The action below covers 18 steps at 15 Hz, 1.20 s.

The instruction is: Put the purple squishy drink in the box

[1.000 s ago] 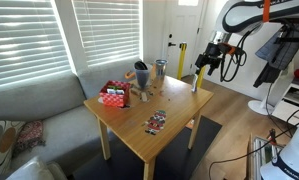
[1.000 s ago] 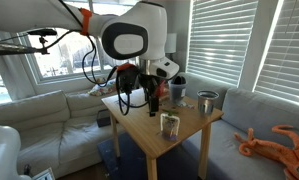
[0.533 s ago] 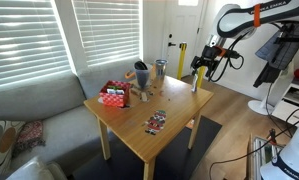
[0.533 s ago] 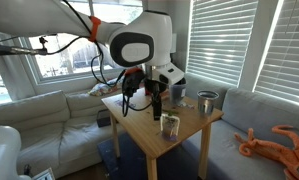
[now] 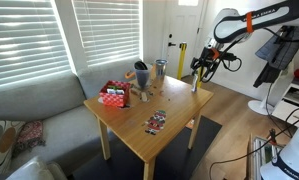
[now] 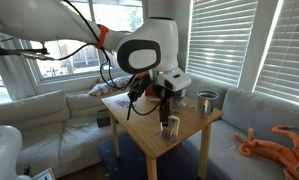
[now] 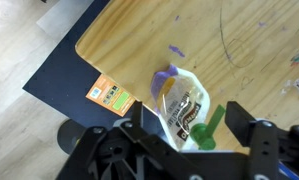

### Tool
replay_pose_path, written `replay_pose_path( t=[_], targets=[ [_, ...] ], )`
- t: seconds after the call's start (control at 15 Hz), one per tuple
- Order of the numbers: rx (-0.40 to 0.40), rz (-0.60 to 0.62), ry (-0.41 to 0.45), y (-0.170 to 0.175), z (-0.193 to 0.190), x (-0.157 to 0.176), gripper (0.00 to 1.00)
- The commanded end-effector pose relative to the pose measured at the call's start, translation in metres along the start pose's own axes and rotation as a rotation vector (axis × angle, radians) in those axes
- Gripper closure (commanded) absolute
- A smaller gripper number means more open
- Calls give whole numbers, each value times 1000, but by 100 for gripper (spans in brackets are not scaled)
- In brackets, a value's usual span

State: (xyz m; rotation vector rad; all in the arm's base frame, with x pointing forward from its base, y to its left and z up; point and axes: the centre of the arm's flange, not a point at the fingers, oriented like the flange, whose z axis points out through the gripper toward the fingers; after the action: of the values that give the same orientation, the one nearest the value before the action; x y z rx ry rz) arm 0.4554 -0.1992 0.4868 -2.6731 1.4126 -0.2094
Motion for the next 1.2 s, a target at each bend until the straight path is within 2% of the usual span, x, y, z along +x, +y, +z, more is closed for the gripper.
replay_pose_path(
  t=[0.0,0.47,0.53,0.6,0.73,1.0,1.07,1.13],
  targets=[
    [-8,43,50,-9,0,8,46],
    [-9,45,65,-14,1,7,95],
    [-14,37,69,-14,-1,5,99],
    [-21,26,72,-15,-3,3,97],
    [1,-93,63,-28,-18,-11,95],
    [37,-330,108,-74,-91,-68,95],
    [24,-241,87,-64,-50,-44,79],
    [35,-279,97,-73,-68,-58,79]
  ],
)
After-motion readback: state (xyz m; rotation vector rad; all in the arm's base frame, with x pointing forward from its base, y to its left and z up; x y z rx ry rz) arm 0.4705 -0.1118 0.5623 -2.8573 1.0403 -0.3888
